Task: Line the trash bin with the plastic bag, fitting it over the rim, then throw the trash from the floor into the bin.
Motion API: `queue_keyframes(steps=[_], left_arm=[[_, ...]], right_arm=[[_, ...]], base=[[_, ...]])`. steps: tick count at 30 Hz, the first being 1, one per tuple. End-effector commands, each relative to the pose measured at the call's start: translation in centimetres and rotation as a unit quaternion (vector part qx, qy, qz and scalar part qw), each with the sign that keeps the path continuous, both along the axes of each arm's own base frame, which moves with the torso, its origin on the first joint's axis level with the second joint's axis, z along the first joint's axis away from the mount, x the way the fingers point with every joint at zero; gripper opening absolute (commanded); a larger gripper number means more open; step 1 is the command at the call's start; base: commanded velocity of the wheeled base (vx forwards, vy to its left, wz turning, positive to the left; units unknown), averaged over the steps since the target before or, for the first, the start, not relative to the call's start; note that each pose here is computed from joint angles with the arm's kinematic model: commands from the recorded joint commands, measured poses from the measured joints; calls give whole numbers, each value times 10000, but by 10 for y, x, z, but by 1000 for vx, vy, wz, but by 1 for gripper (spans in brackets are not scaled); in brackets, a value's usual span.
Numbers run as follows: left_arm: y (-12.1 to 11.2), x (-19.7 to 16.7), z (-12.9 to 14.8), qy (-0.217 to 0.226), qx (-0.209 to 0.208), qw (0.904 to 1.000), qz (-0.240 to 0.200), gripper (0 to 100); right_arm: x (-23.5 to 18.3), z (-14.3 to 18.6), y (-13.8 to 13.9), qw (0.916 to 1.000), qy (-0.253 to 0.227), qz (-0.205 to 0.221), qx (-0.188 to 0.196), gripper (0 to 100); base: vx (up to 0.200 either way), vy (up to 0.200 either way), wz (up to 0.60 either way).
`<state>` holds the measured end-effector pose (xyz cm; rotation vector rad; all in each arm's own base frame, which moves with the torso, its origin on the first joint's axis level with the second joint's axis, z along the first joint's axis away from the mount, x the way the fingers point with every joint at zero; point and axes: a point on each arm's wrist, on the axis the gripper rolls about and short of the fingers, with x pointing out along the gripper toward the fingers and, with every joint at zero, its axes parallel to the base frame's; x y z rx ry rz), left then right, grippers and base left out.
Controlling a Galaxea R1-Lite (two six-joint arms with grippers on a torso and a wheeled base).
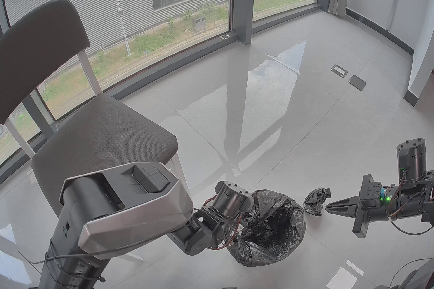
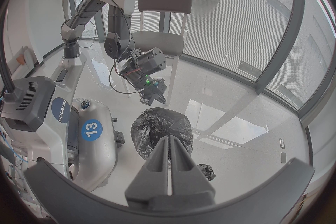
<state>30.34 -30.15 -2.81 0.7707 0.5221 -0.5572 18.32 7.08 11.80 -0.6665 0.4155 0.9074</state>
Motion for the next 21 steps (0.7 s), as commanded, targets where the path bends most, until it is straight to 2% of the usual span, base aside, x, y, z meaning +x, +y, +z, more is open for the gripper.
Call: queue_keyframes(steps=[1,7,21], left_arm=[[-13,4,-16,-12,20,10000,-65,100],[-23,15,-30,-6,25,10000,-65,100],[-31,42,-25,292,281,9992,54,100]], right_arm=[[-1,-1,0,10000,8,8,-5,0],[0,0,0,10000,3,13,-10,0],[6,2,3,10000,-28,23,7,0]], base=[[0,0,0],[0,0,0],[0,0,0]])
